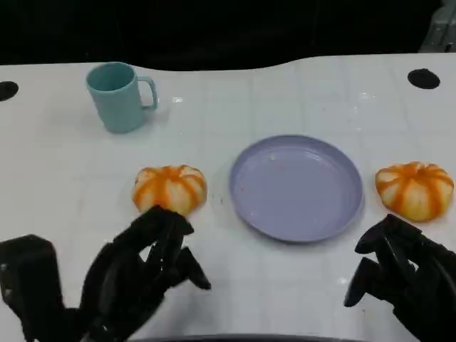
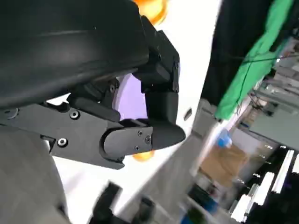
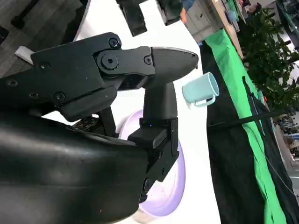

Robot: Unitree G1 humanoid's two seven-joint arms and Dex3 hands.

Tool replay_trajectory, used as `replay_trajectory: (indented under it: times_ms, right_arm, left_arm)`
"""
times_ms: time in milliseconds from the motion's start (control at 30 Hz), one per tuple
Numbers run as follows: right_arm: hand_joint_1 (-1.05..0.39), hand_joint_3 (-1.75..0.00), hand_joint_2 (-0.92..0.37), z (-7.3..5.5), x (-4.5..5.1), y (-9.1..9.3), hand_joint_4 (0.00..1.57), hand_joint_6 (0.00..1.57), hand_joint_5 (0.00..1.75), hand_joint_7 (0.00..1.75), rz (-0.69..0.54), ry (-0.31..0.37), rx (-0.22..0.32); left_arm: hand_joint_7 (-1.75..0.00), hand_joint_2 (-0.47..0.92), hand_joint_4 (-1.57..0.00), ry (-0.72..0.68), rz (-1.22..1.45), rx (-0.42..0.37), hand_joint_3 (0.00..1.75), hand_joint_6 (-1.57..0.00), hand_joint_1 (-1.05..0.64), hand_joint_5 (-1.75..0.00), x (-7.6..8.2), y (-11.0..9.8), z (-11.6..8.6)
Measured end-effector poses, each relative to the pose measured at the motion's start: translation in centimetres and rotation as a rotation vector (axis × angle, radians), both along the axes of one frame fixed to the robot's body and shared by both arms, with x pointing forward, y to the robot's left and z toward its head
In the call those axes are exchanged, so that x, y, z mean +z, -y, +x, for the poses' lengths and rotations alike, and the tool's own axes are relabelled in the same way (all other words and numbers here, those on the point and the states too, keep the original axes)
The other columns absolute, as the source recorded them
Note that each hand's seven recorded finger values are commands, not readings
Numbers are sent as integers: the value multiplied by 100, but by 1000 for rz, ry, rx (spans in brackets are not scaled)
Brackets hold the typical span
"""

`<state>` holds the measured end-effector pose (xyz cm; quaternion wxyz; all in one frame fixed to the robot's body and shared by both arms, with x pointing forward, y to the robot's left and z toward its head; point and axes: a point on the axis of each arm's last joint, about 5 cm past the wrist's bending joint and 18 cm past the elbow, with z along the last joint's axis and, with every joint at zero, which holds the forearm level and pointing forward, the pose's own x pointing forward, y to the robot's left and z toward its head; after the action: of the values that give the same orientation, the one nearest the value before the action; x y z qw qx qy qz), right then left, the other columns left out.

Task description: Grasp the bread from the table and place it into the plate.

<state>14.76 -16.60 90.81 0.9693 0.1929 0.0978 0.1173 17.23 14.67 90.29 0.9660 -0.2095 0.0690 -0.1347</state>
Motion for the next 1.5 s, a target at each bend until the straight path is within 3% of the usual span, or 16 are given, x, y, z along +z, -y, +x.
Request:
replay_trajectory:
  times_ms: [133, 233, 400, 533, 767, 1033, 1233, 1500]
  right_arm:
    - [-46, -36, -92, 4, 2, -8, 63, 49, 175, 160, 2, 1, 0]
    - [-46, -36, -92, 8, 4, -14, 63, 49, 175, 160, 3, 2, 1]
    - [-45, -35, -92, 14, 6, -23, 63, 50, 175, 159, 1, -8, -10]
    - [-46, -35, -92, 16, 7, -29, 63, 50, 175, 159, 1, -18, -14]
    - [-46, -33, -92, 21, 13, -33, 63, 51, 175, 159, 0, -18, -12]
    - [-45, -34, -92, 20, 21, -41, 63, 52, 175, 158, -2, -23, -15]
    - [-45, -35, -92, 18, 28, -42, 63, 51, 175, 158, -3, -20, -13]
    - [-47, -35, -92, 13, 36, -42, 63, 51, 175, 159, -3, -16, -13]
  left_arm:
    - [-20, 92, -13, 201, 263, 17, 6, -40, -55, -85, 135, -43, 97]
    - [-8, 90, -4, 291, 469, -6, 2, -37, -53, -74, 195, -82, 145]
    - [-4, 85, 0, 413, 714, -20, 0, -33, -49, -71, 312, -160, 230]
    - [-2, 82, 0, 534, 960, -48, 0, -30, -49, -52, 429, -200, 320]
    - [0, 81, 0, 670, 1368, -104, 1, -29, -47, -38, 562, -211, 465]
    - [0, 79, 0, 696, 1573, -199, 0, -28, -48, -35, 548, -87, 663]
    - [-1, 79, 0, 642, 1666, -290, 0, -28, -50, -37, 461, 6, 859]
    - [0, 83, 0, 502, 1723, -387, 0, -22, -47, -22, 381, 78, 1139]
